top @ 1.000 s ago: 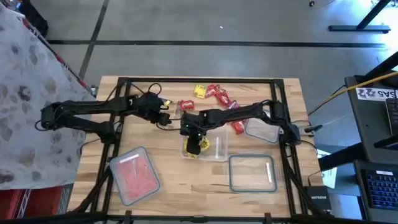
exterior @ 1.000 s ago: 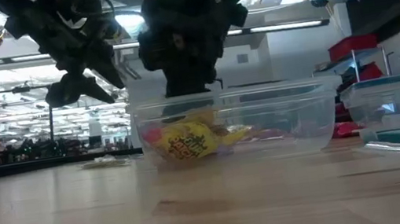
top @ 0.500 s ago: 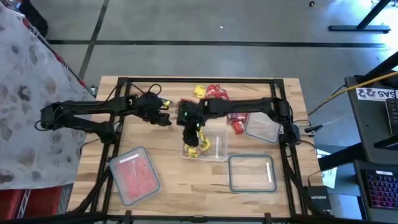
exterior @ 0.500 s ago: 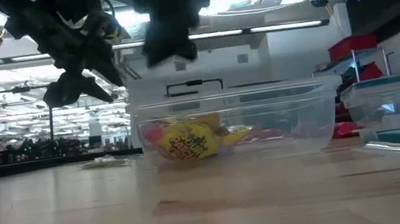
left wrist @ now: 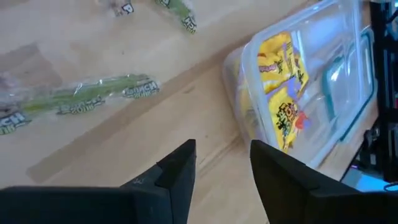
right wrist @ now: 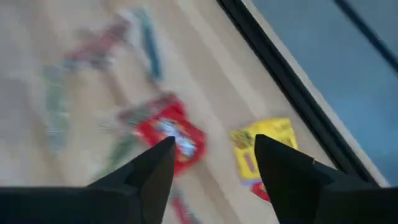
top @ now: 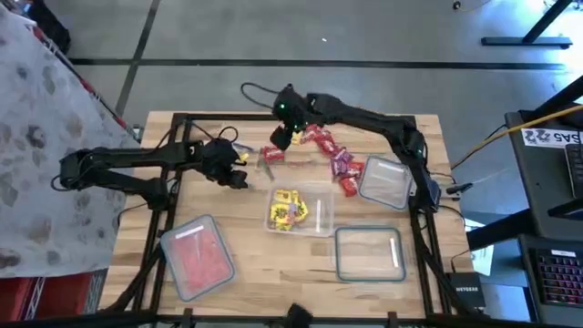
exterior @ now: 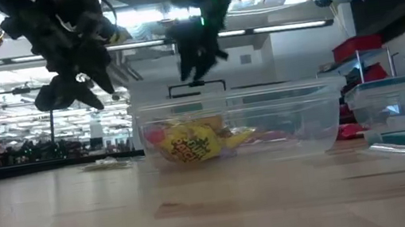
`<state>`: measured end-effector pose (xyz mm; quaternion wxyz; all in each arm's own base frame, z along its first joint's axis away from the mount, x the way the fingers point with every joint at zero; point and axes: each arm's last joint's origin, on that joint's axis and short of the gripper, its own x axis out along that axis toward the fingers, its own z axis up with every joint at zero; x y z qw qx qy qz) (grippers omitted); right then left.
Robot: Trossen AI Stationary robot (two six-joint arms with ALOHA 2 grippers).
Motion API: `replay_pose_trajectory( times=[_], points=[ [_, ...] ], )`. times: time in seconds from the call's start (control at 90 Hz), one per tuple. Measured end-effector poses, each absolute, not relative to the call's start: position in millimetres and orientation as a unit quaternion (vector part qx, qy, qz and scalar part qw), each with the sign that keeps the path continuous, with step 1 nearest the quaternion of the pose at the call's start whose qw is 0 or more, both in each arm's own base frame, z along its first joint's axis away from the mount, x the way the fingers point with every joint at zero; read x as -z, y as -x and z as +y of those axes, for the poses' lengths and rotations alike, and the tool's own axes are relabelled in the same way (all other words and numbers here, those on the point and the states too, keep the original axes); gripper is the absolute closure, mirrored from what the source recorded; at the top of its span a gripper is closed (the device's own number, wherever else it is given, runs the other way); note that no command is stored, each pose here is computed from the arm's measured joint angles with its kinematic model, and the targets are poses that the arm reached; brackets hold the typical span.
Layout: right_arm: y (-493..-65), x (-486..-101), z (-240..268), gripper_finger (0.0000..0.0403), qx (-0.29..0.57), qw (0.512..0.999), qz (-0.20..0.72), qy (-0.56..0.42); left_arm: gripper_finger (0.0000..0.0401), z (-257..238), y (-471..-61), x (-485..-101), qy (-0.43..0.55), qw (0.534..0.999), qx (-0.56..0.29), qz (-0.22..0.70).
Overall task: Sort candy
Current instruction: Put the yellow candy into the open transparent container
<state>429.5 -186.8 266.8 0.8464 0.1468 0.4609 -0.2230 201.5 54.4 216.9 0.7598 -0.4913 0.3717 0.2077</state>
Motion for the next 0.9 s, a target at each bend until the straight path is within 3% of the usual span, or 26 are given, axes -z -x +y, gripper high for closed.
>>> replay_pose_trajectory(
  times=[0.156, 0.289, 0.511, 0.733, 0.9],
  points=[
    [-433.2, -219.0, -217.1, 0.0149, 0.262, 0.811, 0.485, -0.196, 0.0265, 54.0, -201.7, -217.1, 0.492, 0.761, -0.201, 0.373],
    [-434.5, -182.7, -231.8, 0.0143, 0.275, 0.785, 0.509, -0.222, 0.0265, 53.0, -201.8, -217.3, 0.5, 0.757, -0.185, 0.379],
    [-439.1, -153.6, -231.7, 0.017, 0.272, 0.769, 0.535, -0.219, 0.0265, 52.1, -201.5, -217.1, 0.505, 0.753, -0.175, 0.384],
    [-441.1, -151.6, -230.1, 0.022, 0.253, 0.773, 0.534, -0.23, 0.0265, 52.3, -201.6, -217.2, 0.502, 0.755, -0.175, 0.383],
    [-440.3, -150.9, -227.5, 0.0227, 0.248, 0.77, 0.546, -0.219, 0.0265, 52.4, -201.6, -217.3, 0.501, 0.756, -0.177, 0.383]
  ],
)
